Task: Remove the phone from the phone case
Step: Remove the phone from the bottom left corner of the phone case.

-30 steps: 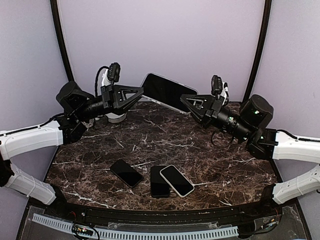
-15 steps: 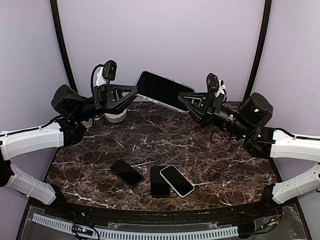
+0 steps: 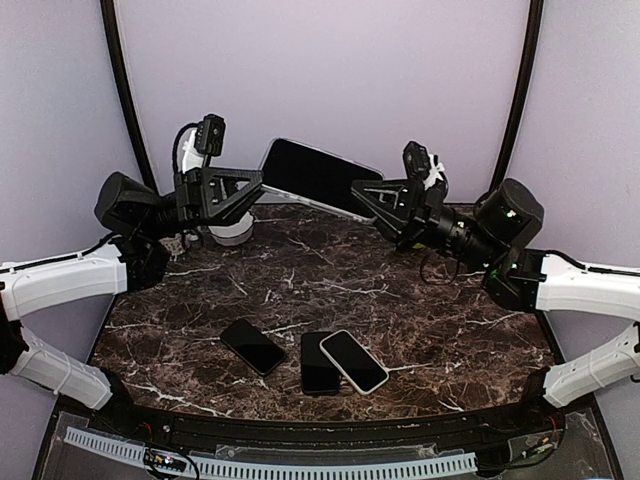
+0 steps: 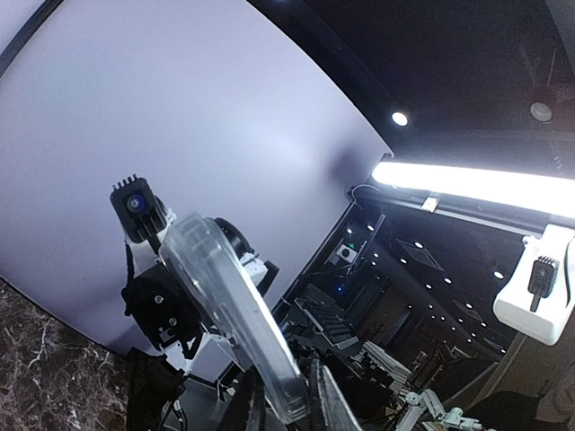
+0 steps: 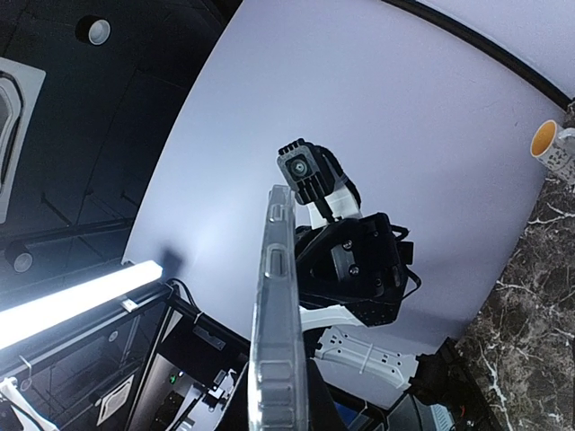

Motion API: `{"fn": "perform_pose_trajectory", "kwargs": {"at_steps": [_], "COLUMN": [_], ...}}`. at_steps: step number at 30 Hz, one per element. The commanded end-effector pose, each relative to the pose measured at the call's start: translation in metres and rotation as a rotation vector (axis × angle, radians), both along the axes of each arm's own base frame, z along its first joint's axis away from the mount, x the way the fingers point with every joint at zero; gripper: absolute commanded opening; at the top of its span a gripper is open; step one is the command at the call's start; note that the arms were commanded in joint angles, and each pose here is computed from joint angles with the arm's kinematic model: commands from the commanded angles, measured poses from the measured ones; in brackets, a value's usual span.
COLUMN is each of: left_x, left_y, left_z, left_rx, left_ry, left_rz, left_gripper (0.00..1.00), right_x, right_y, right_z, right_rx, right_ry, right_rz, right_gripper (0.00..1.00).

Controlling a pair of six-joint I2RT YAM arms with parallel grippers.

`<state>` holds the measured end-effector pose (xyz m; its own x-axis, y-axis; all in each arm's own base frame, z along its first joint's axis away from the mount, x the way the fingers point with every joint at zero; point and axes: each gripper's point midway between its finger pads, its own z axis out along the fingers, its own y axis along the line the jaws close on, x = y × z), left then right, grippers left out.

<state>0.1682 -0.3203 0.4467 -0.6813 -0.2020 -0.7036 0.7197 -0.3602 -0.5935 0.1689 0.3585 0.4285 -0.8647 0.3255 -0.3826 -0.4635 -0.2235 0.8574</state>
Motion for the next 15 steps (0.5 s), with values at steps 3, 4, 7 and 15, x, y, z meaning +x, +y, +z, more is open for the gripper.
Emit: {"fn": "perform_pose_trajectory", "kwargs": {"at_steps": [3, 4, 7, 15], "left_x": [-0.055, -0.054, -0.052, -0.045], "left_y": [0.025, 0.025, 0.025, 0.022], "left_z": [0.032, 0.032, 0.033, 0.031], "left_rx": [-0.125, -0.129, -0.138, -0.141], "left_ry": [-0.311, -0.31, -0.304, -0.295], "left_rz": [-0.071, -0.063, -0.052, -0.035], "left_gripper": [0.16, 0.16, 0.16, 0.16], "right_x": [0.007, 0.006, 0.002, -0.005], "right_y": [0.004, 0.004, 0.004, 0.001], "right_z": [0.027, 0.031, 0.039, 0.054], "right_rx": [0.095, 0.108, 0.129, 0.163], "right_ry": [0.106, 0.102, 0.105, 0.114], "right_rz": [0.066, 0.078, 0.106, 0.154], "right_gripper": [0.0, 0.0, 0.0, 0.0]}}
